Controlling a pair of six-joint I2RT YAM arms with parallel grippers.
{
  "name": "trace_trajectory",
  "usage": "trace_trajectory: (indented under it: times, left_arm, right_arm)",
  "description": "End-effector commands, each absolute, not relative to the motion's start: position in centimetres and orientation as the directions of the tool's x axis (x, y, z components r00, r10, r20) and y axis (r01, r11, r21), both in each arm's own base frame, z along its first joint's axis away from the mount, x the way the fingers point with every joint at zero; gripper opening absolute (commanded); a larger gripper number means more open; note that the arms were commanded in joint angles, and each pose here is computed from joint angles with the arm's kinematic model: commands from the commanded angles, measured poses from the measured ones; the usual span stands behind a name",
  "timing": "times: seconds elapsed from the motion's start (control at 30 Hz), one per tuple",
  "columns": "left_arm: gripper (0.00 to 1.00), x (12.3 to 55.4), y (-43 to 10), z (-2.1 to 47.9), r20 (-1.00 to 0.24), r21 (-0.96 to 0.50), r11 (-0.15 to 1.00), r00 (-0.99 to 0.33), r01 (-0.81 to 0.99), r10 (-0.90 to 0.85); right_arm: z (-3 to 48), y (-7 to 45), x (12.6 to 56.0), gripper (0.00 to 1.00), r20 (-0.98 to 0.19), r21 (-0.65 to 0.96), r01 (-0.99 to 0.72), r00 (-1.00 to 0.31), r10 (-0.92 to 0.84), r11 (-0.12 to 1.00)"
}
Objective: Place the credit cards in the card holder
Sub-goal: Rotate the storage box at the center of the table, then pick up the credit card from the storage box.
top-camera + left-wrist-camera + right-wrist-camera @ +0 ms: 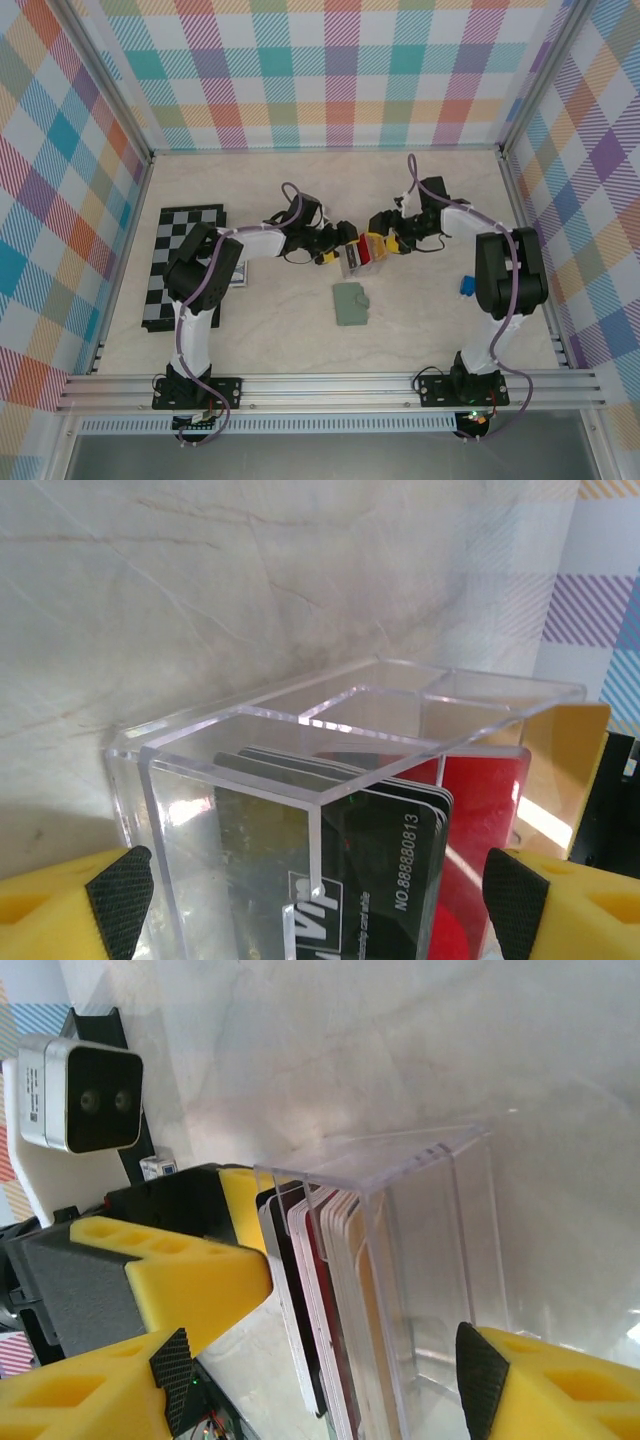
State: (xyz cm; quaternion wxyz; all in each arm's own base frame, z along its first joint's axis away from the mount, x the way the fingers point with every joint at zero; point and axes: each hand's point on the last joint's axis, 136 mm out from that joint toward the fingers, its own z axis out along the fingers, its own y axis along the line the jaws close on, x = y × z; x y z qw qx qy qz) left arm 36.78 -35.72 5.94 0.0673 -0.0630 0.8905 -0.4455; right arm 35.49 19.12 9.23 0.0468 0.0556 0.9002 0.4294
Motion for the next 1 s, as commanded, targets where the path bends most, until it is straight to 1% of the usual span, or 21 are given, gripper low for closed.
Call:
trace_trajectory:
  times: [0.0, 0.1, 0.2, 0.37, 0.43, 0.5, 0.6, 0.73, 0.8, 0.83, 0.97]
  left_arm:
    - [0.88, 34.6, -37.2, 6.1, -0.076, -0.806, 0.591, -0.992, 0.0, -0.104]
    - [0.87, 34.4, -36.1, 6.2, -0.099, -0.778, 0.628, -0.986, -0.007, -0.133]
    - [0.88, 34.4, -35.2, 7.1, -0.142, -0.757, 0.653, -0.979, 0.011, -0.149]
    - [0.86, 34.5, -33.1, 8.3, -0.215, -0.696, 0.718, -0.959, 0.017, -0.186]
    - [0.81, 34.3, -32.2, 8.0, -0.214, -0.662, 0.749, -0.958, -0.002, -0.192]
    - [0.69, 34.2, -32.4, 7.9, -0.207, -0.663, 0.748, -0.961, 0.0, -0.184]
    - [0.57, 34.2, -33.1, 7.6, -0.187, -0.674, 0.739, -0.967, -0.001, -0.172]
    - [0.51, 34.1, -33.9, 7.0, -0.166, -0.658, 0.753, -0.975, -0.002, -0.148]
    - [0.43, 34.1, -34.1, 6.5, -0.153, -0.645, 0.764, -0.978, -0.012, -0.144]
    - [0.41, 34.1, -34.0, 6.2, -0.145, -0.633, 0.774, -0.979, -0.021, -0.145]
    - [0.4, 34.4, -34.5, 5.7, -0.132, -0.636, 0.771, -0.981, -0.027, -0.144]
  right_arm:
    - [9.2, 18.7, 34.5, 0.73, -0.069, 0.743, 0.049, -0.986, 0.149, 0.667]
    - [8.4, 16.2, 34.6, 0.74, -0.105, 0.618, 0.087, -0.976, 0.191, 0.781]
    - [8.8, 13.9, 34.5, 0.75, -0.154, 0.503, 0.109, -0.965, 0.213, 0.857]
    - [10.5, 12.8, 33.9, 0.74, -0.21, 0.451, 0.094, -0.955, 0.208, 0.888]
    - [11.2, 12.6, 33.5, 0.73, -0.241, 0.426, 0.078, -0.95, 0.196, 0.902]
    - [11.9, 12.6, 33.2, 0.7, -0.27, 0.403, 0.061, -0.946, 0.182, 0.913]
    - [12.3, 13.0, 33.0, 0.67, -0.295, 0.375, 0.035, -0.943, 0.156, 0.926]
    - [12.3, 13.8, 32.8, 0.67, -0.302, 0.334, 0.004, -0.947, 0.111, 0.943]
    - [12.2, 14.2, 32.8, 0.66, -0.301, 0.316, -0.012, -0.95, 0.088, 0.949]
    - [12.1, 14.4, 32.9, 0.66, -0.302, 0.307, -0.018, -0.95, 0.08, 0.952]
    - [11.7, 15.1, 32.9, 0.66, -0.297, 0.288, -0.037, -0.953, 0.053, 0.957]
